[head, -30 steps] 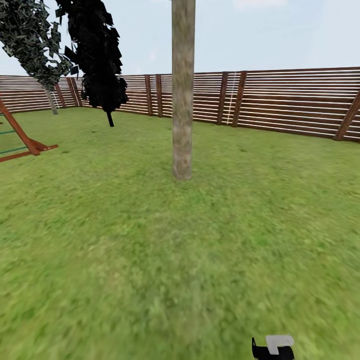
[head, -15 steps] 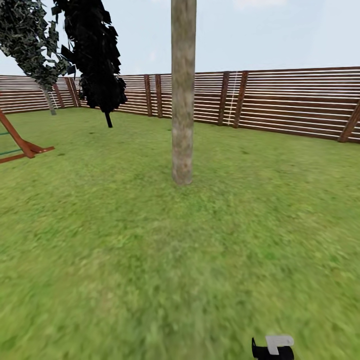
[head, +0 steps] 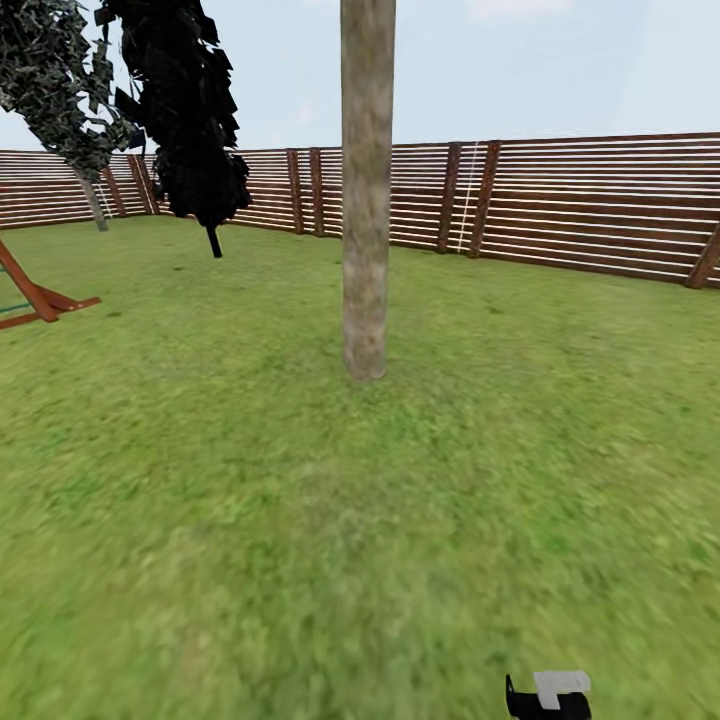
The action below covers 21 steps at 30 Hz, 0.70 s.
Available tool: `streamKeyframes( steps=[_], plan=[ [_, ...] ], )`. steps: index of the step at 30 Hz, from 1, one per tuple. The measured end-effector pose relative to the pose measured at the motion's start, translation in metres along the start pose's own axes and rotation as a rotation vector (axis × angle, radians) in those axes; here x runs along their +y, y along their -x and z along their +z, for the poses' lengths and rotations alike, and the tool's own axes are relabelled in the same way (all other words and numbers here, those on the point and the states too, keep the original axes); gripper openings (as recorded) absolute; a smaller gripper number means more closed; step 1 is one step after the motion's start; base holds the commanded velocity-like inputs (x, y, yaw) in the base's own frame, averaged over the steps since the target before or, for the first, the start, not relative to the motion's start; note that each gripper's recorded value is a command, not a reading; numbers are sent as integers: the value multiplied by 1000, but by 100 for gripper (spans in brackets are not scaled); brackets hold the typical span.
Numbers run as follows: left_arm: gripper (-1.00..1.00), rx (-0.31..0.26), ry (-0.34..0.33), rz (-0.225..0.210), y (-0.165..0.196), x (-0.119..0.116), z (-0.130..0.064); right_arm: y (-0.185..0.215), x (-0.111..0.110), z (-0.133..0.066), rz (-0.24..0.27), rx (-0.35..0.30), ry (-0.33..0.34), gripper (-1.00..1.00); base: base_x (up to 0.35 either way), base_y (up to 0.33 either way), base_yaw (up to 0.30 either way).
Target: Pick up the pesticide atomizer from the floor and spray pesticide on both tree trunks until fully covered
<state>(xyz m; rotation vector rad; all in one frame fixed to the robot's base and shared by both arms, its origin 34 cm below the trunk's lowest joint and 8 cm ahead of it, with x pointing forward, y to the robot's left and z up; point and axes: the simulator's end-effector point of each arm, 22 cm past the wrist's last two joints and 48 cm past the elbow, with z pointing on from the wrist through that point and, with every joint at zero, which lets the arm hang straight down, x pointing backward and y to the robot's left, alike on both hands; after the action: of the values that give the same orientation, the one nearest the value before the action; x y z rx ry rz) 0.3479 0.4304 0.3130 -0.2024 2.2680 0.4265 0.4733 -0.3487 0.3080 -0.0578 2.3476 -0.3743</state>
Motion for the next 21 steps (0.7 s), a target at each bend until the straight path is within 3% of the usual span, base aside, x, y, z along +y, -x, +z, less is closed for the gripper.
streamKeyframes(
  steps=[21],
  plan=[
    [-100,-1,2,0,0,1,0,0,4,-1,3,0,4,100,340,0,0]
  ],
)
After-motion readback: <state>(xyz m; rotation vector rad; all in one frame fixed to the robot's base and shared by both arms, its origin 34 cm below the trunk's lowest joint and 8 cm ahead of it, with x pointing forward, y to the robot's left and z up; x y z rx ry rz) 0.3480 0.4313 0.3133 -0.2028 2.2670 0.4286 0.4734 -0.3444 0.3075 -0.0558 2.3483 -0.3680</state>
